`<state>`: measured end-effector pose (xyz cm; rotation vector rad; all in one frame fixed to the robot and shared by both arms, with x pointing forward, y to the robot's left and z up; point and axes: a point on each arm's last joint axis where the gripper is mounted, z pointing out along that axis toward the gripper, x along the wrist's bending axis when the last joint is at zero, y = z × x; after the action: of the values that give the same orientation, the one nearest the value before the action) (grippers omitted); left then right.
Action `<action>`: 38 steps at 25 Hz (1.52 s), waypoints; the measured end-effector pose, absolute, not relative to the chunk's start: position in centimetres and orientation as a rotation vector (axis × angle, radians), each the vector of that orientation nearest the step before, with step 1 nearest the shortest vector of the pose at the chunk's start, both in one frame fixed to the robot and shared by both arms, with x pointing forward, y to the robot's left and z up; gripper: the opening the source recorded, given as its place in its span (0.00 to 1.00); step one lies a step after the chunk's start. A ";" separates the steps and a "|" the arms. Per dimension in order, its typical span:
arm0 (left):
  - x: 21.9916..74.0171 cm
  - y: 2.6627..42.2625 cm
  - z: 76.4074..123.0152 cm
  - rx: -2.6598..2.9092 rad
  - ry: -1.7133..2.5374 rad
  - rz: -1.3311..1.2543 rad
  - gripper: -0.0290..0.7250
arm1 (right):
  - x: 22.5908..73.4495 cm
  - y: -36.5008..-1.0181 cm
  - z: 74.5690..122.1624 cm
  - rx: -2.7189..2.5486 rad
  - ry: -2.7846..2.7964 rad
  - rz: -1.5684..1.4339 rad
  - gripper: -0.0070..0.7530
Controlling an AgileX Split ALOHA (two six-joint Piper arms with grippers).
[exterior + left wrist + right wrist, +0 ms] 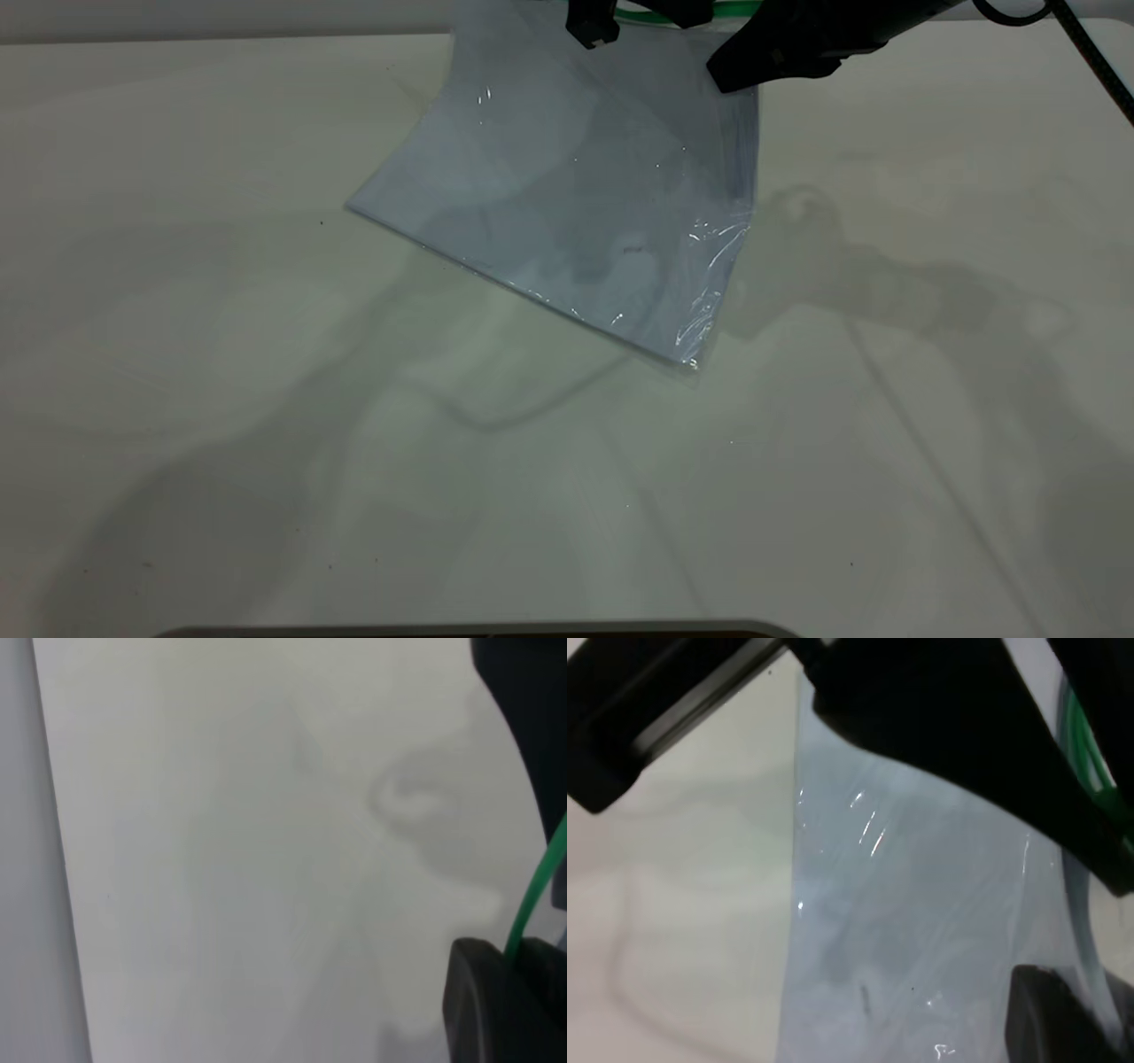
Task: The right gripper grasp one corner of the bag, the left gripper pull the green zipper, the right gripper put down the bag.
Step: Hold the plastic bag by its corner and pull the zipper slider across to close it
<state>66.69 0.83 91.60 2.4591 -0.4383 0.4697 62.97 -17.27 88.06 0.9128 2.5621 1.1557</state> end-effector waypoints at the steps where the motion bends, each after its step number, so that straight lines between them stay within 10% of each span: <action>1: 66.9 1.1 91.6 2.461 -0.423 0.465 0.11 | 63.0 -17.3 88.1 0.916 2.560 1.158 0.05; 38: 70.9 12.4 90.0 2.828 0.052 0.362 0.11 | 64.1 -25.0 88.5 1.190 2.452 1.274 0.05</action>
<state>70.90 12.42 89.99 2.8279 0.0521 0.3616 64.08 -25.02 88.51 1.1904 2.4520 1.2736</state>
